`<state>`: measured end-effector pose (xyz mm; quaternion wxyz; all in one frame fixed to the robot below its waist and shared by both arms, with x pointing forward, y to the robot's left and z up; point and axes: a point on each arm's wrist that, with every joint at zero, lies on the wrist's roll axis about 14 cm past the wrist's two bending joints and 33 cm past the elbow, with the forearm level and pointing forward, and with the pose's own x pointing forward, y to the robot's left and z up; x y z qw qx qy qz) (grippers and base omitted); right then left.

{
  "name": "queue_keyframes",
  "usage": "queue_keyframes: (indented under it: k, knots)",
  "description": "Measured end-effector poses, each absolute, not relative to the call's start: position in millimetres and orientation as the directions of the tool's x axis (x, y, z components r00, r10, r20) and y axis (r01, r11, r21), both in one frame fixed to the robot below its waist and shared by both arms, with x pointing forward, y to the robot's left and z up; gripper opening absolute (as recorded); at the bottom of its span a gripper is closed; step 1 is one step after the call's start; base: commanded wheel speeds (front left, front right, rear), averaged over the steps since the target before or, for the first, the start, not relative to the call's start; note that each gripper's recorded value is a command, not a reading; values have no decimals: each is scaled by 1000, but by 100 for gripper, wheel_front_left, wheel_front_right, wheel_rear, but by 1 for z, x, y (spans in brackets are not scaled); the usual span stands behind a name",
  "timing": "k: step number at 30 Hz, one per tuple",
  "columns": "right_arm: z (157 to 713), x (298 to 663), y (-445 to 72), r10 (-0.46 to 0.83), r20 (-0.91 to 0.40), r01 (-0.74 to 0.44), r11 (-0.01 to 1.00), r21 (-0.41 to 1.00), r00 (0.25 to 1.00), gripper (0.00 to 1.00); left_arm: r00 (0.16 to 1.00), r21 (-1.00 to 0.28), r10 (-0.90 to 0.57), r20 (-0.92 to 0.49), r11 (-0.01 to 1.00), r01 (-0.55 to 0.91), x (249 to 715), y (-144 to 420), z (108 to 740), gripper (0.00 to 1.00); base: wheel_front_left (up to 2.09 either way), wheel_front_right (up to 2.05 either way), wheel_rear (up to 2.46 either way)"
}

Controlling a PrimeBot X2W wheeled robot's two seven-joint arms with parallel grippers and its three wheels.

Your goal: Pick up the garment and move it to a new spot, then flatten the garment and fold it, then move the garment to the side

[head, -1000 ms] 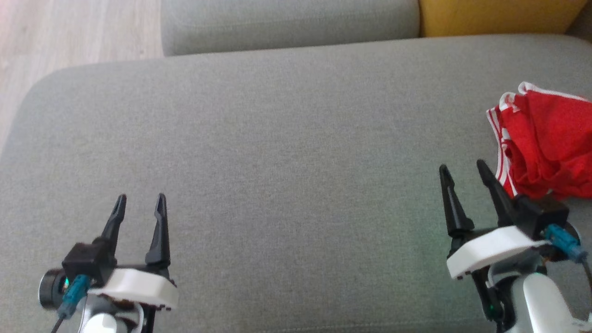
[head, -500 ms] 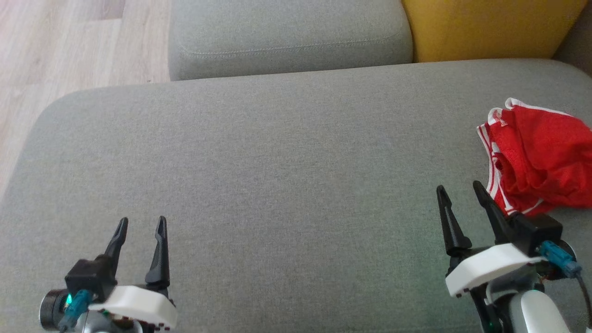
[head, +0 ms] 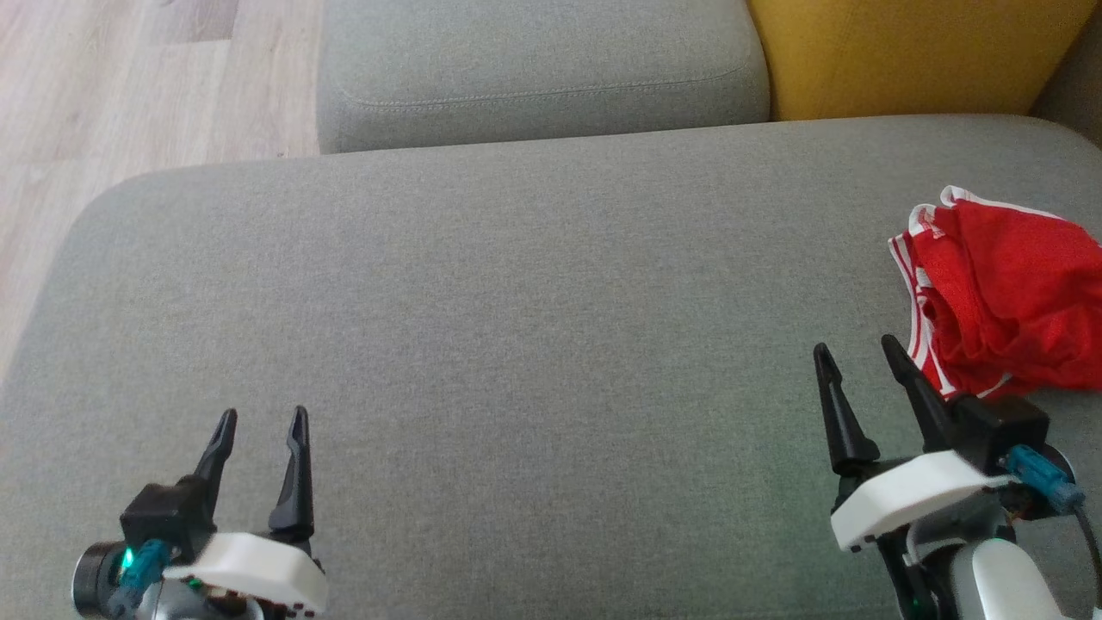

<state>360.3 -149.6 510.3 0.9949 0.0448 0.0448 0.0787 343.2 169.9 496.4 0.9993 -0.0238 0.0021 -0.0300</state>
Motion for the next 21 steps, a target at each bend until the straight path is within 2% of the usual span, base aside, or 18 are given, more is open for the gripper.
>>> queue_keyframes:
  k: [21]
  knots:
    - [508, 362, -150, 159, -99, -150, 984, 97, 982, 100, 998, -49, -53, -28, 998, 51, 343, 171, 488, 100, 0, 0, 0]
